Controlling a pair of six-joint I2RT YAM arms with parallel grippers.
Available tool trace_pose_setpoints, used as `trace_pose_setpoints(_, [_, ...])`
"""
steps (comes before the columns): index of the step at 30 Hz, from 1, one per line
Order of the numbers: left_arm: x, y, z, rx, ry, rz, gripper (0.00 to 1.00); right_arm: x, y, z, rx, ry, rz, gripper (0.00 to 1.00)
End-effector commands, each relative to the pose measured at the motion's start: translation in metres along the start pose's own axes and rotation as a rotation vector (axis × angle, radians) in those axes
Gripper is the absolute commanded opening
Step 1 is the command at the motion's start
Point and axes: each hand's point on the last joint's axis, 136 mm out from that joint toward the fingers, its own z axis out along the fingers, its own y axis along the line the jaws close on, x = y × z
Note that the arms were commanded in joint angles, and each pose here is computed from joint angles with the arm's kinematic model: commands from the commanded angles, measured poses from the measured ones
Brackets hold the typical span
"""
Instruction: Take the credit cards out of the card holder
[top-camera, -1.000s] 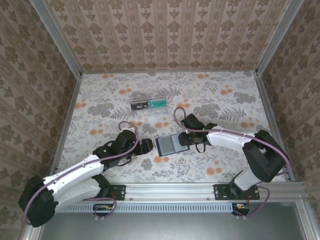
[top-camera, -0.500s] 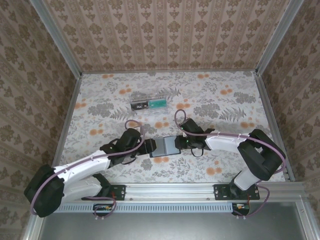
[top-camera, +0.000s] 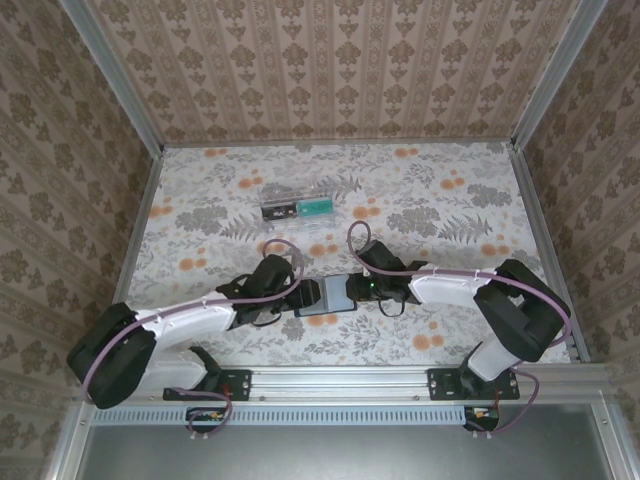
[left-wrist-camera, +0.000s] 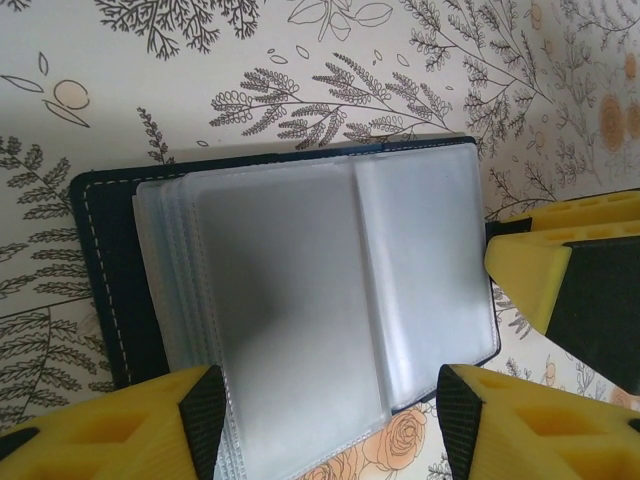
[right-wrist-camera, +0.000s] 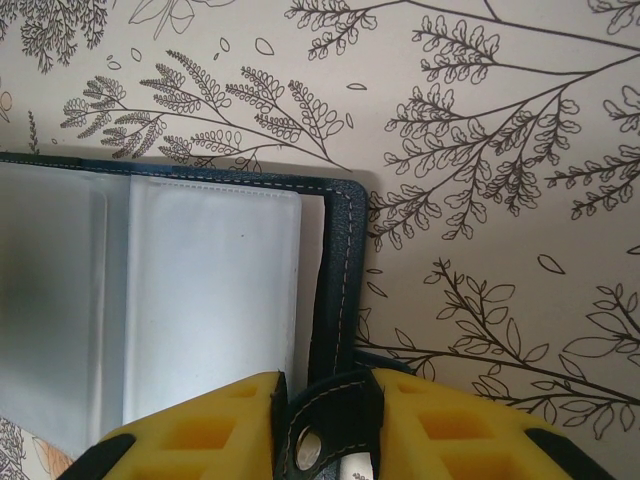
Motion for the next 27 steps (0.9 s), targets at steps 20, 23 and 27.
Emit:
trace_pose_setpoints(20, [-0.003, -0.022, 0.011, 0.086, 0.004, 0.005, 0.60, 0.034, -0.018, 0.010, 0.053, 0.109, 0.026, 0.30])
trace_pose_setpoints(23, [-0.006, -0.031, 0.008, 0.109, -0.007, 0.022, 0.59, 0.034, -0.019, 0.011, 0.055, 0.110, 0.027, 0.30])
trace_pose_setpoints(27, [-0.008, -0.043, 0.006, 0.136, -0.015, 0.047, 0.60, 0.034, -0.019, 0.011, 0.054, 0.111, 0.026, 0.30])
